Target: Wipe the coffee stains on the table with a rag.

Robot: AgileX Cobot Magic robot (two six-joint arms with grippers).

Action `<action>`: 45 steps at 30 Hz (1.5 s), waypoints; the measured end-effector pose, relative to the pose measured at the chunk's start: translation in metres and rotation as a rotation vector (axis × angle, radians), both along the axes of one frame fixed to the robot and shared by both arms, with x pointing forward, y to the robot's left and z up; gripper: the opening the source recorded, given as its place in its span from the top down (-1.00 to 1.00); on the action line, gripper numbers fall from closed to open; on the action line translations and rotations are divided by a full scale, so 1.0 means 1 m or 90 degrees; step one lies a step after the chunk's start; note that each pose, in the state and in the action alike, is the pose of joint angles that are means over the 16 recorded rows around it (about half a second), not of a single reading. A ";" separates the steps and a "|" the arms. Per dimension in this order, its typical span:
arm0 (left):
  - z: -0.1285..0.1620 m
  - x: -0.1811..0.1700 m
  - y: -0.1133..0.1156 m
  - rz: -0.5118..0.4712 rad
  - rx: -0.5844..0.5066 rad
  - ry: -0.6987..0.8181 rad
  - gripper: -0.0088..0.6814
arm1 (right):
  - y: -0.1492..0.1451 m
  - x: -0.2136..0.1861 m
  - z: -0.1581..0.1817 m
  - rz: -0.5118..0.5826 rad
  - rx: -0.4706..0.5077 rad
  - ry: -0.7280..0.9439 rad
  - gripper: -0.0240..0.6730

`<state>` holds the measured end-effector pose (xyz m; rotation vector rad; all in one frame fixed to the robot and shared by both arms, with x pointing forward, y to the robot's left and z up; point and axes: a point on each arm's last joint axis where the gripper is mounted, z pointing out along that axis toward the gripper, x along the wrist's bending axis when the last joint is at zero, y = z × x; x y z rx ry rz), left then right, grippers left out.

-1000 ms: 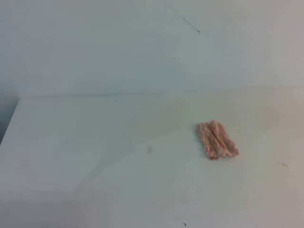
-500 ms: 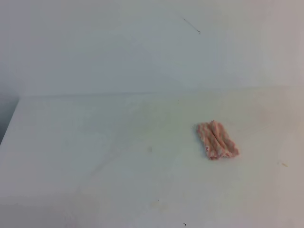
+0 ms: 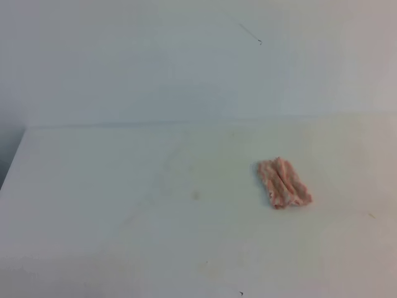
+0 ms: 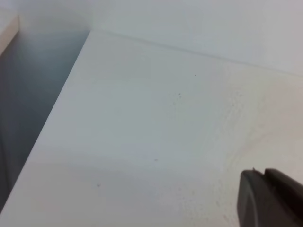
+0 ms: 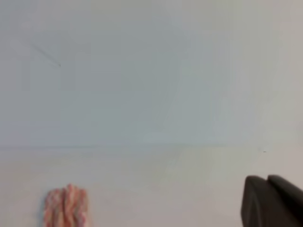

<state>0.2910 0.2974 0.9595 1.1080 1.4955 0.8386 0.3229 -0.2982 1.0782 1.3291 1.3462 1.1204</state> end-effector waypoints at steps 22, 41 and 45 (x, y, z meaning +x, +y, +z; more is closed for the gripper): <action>0.000 0.000 0.000 0.000 0.000 0.000 0.98 | -0.010 -0.032 -0.126 -0.106 0.003 0.026 0.94; -0.001 0.000 0.000 0.000 0.000 0.002 0.98 | -0.010 -0.032 -0.126 -0.107 0.001 0.038 0.94; -0.002 0.000 0.000 0.000 0.000 0.003 0.98 | -0.010 -0.032 -0.125 -0.107 0.001 0.037 0.94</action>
